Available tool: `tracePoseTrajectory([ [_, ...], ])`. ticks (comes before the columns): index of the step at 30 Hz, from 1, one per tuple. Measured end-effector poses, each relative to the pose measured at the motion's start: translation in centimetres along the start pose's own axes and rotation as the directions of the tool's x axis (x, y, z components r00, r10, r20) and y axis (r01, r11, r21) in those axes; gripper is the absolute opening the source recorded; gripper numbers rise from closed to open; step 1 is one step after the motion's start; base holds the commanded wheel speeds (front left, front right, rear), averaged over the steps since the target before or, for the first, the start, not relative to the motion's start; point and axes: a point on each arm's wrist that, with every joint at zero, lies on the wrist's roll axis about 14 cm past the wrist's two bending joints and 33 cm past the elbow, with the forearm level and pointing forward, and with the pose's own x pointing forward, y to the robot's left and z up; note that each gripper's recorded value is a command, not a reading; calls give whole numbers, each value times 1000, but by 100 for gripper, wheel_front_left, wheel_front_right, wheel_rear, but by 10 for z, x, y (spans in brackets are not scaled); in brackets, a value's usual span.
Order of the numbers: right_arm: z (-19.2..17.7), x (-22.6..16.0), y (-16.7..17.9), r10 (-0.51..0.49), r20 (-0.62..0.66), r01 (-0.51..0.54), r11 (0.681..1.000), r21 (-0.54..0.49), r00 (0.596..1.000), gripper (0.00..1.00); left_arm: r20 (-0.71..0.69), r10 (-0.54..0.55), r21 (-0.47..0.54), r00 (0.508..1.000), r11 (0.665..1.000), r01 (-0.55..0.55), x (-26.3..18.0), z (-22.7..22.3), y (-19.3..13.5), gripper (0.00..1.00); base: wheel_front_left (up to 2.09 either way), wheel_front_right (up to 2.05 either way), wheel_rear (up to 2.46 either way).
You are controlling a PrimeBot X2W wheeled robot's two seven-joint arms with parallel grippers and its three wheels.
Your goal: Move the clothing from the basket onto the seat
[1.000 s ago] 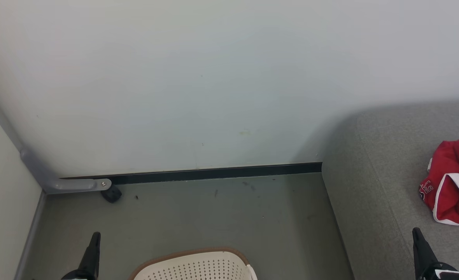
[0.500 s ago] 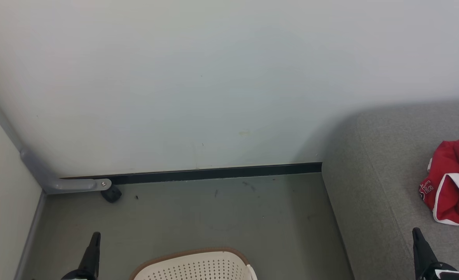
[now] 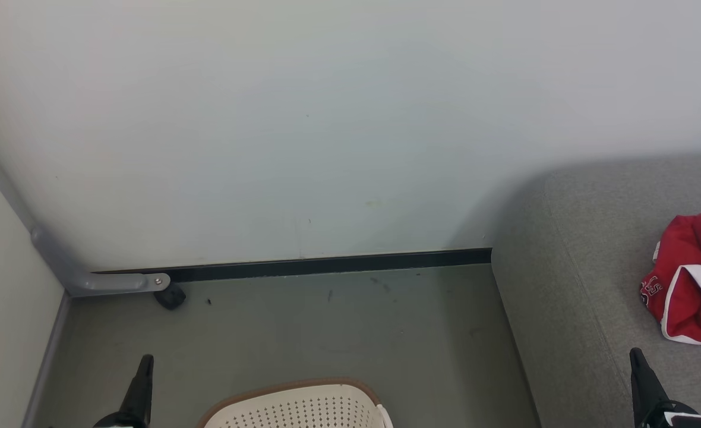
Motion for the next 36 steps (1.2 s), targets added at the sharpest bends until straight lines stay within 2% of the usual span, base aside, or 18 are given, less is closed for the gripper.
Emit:
tracePoseTrajectory([
  [36,0,0,0,0,0,0,1000,0,1000,0,0,0,0,1000,1000,0,0,0,0,0,0,0,0],
])
